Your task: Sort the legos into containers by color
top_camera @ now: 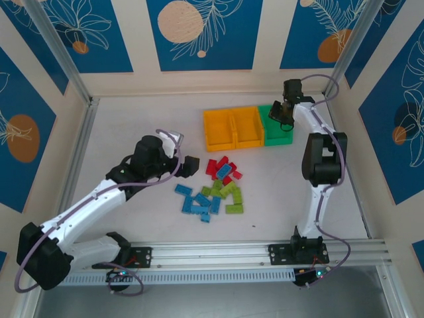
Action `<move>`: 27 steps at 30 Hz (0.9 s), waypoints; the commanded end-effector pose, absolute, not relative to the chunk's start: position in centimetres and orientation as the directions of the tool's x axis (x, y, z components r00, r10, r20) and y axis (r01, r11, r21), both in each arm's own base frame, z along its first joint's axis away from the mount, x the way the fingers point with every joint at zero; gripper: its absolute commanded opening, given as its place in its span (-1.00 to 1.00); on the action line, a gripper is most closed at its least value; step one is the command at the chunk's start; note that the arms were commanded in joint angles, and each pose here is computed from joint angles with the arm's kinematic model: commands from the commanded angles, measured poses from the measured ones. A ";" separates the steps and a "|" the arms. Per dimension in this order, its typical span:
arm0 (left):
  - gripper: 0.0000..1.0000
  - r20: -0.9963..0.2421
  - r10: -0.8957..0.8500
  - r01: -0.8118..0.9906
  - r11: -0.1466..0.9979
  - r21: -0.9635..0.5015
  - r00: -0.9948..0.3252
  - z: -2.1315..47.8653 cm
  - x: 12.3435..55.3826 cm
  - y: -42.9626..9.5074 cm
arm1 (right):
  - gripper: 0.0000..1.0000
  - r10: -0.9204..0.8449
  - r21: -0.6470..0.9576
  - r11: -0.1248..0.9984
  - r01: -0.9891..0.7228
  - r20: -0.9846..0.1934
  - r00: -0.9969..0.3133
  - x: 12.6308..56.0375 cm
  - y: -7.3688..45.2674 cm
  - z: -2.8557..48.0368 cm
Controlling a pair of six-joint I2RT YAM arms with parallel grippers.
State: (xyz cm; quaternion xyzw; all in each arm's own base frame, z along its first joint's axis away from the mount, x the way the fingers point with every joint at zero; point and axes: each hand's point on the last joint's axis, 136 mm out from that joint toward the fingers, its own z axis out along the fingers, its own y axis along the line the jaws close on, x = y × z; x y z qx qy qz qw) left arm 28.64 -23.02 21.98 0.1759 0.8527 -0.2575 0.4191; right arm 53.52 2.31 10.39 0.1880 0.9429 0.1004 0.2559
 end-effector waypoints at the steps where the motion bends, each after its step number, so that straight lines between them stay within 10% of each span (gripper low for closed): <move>1: 0.99 -0.752 -0.041 0.381 0.843 -0.379 -0.657 22.1 29.4 -23.2 | -0.32 0.397 0.309 0.906 0.290 -0.375 -0.838 53.1 3.1 10.6; 5: 0.99 -0.717 -0.036 0.343 0.860 -0.377 -0.696 21.4 30.1 -23.9 | 0.04 0.421 0.320 0.894 0.313 -0.362 -0.832 52.5 2.9 12.0; 14: 1.00 -0.750 0.096 0.483 0.816 -0.317 -0.655 21.3 29.7 -25.7 | 0.06 0.431 0.476 0.848 0.235 -0.359 -0.828 44.8 6.7 18.8; 27: 0.75 -0.564 0.331 0.507 0.842 -0.185 -0.756 16.2 28.9 -33.1 | 0.24 0.397 0.466 0.845 0.263 -0.214 -0.893 28.2 10.6 16.1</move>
